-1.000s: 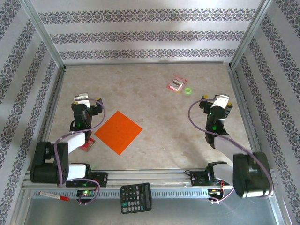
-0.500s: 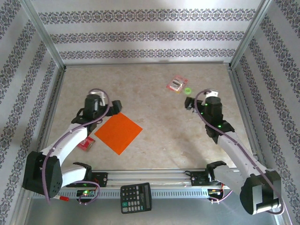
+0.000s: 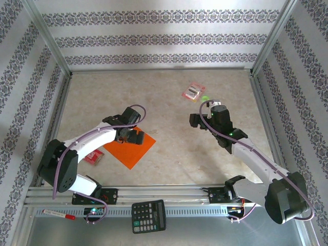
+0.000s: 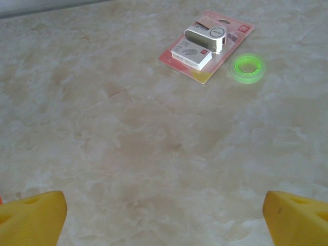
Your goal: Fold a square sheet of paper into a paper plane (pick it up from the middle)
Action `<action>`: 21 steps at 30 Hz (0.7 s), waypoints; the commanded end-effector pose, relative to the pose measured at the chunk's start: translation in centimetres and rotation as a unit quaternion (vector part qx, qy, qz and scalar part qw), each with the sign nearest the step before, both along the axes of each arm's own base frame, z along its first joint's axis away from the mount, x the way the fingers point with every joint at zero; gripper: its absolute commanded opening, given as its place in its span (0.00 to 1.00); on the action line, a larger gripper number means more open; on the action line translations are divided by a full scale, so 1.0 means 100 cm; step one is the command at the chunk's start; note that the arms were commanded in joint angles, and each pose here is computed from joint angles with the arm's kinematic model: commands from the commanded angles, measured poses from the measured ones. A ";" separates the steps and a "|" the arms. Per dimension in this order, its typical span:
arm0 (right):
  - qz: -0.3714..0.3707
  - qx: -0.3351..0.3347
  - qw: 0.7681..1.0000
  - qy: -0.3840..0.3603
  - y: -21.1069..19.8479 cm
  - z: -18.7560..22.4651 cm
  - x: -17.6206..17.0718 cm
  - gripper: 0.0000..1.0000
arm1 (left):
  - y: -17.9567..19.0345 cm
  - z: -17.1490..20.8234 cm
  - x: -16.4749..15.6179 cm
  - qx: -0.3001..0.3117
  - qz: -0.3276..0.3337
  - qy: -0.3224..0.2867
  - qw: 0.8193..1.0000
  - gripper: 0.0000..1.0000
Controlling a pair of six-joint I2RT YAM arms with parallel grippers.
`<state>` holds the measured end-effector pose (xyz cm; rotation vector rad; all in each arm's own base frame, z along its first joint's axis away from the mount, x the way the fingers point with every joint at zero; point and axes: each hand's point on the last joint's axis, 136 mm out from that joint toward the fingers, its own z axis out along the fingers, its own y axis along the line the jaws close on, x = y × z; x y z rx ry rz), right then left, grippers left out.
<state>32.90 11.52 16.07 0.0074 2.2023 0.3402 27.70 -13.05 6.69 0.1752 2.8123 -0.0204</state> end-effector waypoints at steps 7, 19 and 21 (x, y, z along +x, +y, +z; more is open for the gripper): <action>0.025 0.008 1.000 -0.002 0.012 0.004 0.004 0.98 | -0.012 -0.036 0.002 0.023 -0.011 0.048 0.999 0.90; 0.013 0.026 1.000 -0.001 -0.001 0.001 -0.001 0.98 | -0.031 -0.052 0.030 0.033 0.013 0.016 0.999 0.90; 0.011 0.031 0.999 0.000 -0.003 0.000 -0.001 0.98 | -0.043 -0.053 0.037 0.022 0.027 0.011 0.999 0.90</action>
